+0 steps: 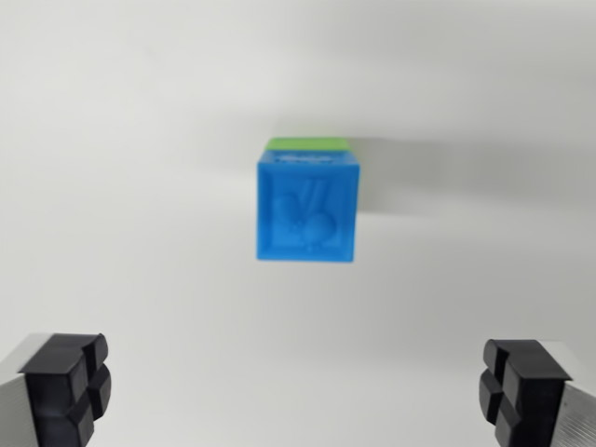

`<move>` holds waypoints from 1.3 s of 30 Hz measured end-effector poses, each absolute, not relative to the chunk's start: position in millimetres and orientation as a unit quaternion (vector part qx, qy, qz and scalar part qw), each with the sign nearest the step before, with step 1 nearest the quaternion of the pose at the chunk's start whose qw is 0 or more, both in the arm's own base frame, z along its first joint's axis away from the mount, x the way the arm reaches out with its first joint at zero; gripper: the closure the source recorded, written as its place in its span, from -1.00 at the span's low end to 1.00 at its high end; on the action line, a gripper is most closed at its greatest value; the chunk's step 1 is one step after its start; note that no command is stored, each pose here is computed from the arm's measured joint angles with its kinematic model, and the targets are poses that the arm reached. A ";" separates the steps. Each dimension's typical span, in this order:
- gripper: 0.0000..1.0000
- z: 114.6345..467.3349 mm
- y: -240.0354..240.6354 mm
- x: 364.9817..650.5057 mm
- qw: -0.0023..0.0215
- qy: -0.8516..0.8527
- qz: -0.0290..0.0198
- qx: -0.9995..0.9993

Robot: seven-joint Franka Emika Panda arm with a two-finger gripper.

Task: Stack cube

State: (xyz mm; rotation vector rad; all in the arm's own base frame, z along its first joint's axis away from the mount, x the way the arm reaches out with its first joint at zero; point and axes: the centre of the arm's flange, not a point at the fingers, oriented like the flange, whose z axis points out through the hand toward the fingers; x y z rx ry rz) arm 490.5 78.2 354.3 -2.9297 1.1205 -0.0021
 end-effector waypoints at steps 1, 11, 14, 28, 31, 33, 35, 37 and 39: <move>-1.00 358.8 78.2 490.5 0.003 0.357 -0.001 -0.934; -1.00 400.3 78.2 490.9 0.003 0.357 0.000 -0.934; -1.00 411.7 78.2 491.0 0.003 0.358 0.000 -0.934; -1.00 452.2 78.1 491.4 0.003 0.358 0.000 -0.934; -1.00 458.0 78.2 491.6 0.003 0.358 0.000 -0.934; -1.00 460.4 78.1 491.6 0.003 0.358 0.000 -0.934; -1.00 463.1 78.1 491.6 0.003 0.358 0.000 -0.934; -1.00 465.4 78.1 491.6 0.003 0.358 0.000 -0.934; -1.00 467.0 78.1 491.6 0.003 0.358 0.000 -0.934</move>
